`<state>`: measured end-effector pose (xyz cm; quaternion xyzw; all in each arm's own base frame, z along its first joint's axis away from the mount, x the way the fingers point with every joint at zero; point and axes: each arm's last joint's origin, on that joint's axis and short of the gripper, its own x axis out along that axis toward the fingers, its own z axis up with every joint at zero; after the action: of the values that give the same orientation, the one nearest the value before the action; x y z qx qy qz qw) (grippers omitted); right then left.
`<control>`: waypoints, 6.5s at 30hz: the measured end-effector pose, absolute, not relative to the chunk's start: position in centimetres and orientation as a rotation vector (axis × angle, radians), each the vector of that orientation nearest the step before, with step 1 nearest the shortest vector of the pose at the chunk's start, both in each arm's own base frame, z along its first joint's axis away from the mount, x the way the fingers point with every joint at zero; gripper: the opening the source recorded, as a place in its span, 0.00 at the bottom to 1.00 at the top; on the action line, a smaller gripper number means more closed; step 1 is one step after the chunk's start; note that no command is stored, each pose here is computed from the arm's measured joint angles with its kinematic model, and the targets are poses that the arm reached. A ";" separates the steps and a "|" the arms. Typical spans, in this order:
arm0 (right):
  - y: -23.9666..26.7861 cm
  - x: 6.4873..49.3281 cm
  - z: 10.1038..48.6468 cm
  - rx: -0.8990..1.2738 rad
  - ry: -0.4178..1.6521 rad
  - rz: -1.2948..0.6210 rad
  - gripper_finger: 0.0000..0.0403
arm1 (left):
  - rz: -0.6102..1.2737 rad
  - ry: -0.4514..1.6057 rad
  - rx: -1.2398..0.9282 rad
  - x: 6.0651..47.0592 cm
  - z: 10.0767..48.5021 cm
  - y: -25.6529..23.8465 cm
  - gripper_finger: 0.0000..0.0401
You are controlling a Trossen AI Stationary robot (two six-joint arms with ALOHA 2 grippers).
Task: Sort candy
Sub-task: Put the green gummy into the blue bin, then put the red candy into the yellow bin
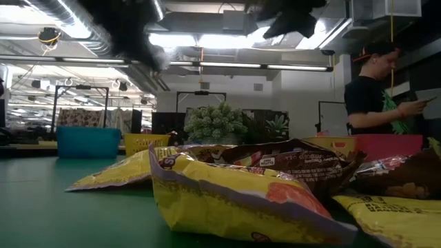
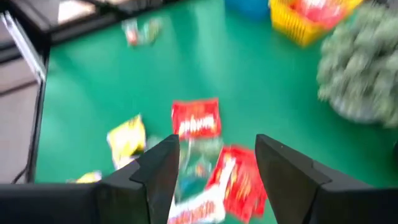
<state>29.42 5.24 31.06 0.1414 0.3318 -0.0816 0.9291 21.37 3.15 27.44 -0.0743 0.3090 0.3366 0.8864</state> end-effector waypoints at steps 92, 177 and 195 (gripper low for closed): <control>-2.7 37.8 13.1 0.650 1.168 0.067 0.41 | 1.189 0.952 -0.352 16.0 25.3 9.1 0.39; 5.6 39.2 17.8 0.099 1.245 0.312 0.55 | 1.038 0.856 -0.359 17.9 25.6 7.6 0.39; 7.6 39.2 17.0 -0.145 1.232 0.329 0.55 | 1.038 0.856 -0.359 17.9 25.6 7.6 0.39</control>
<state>39.21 7.58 17.00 -0.0678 0.5747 0.1536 0.8010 17.86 7.64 25.65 -0.1655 0.3941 0.4781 0.7673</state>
